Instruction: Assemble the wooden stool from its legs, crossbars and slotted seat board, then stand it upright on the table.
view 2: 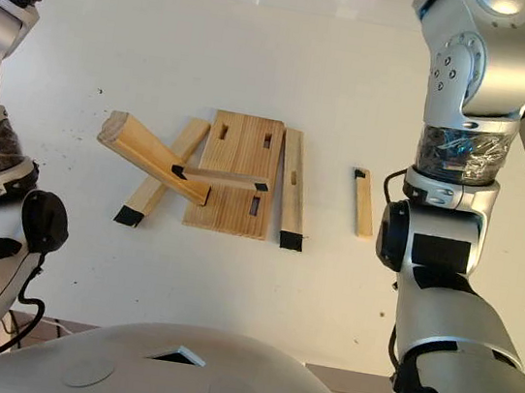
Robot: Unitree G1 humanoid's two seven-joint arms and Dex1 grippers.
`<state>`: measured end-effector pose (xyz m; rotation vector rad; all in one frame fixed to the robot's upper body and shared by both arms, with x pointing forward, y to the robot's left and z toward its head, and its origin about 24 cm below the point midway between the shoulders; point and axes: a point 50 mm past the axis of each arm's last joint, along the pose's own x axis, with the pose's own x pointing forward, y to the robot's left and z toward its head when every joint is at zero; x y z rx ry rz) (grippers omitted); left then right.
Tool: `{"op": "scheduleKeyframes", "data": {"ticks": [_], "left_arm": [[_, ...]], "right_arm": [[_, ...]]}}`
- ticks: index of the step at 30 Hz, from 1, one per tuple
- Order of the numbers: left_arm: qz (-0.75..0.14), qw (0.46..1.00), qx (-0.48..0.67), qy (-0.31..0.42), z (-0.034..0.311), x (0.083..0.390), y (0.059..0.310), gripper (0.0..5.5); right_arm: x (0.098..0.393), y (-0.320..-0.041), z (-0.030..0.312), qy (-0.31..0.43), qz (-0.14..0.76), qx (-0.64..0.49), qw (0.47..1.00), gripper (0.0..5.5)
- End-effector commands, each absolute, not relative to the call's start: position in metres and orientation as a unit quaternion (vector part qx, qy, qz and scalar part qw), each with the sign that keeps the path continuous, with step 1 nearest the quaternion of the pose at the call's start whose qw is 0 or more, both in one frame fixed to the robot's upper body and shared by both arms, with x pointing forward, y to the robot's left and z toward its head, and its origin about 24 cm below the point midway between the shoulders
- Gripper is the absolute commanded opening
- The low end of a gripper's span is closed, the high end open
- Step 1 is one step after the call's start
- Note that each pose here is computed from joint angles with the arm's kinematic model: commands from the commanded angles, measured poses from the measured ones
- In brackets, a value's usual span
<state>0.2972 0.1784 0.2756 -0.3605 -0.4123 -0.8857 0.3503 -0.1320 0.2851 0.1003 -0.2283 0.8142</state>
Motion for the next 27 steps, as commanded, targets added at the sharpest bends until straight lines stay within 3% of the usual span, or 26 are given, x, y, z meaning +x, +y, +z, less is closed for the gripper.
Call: {"op": "scheduleKeyframes", "data": {"ticks": [1, 10, 27], "left_arm": [[-0.519, 0.822, -0.149, -0.178, 0.277, 0.280, 0.172, 1.99], [-0.616, 0.767, -0.121, -0.135, 0.267, 0.266, 0.181, 1.99], [-0.663, 0.742, -0.046, -0.082, 0.242, 0.260, 0.175, 1.99]], "right_arm": [[0.331, -0.111, 0.317, -0.096, 0.553, 0.121, 0.819, 3.30], [0.303, -0.129, 0.322, -0.104, 0.695, 0.083, 0.707, 3.30], [0.291, -0.134, 0.334, -0.105, 0.739, 0.055, 0.663, 3.30]]}}
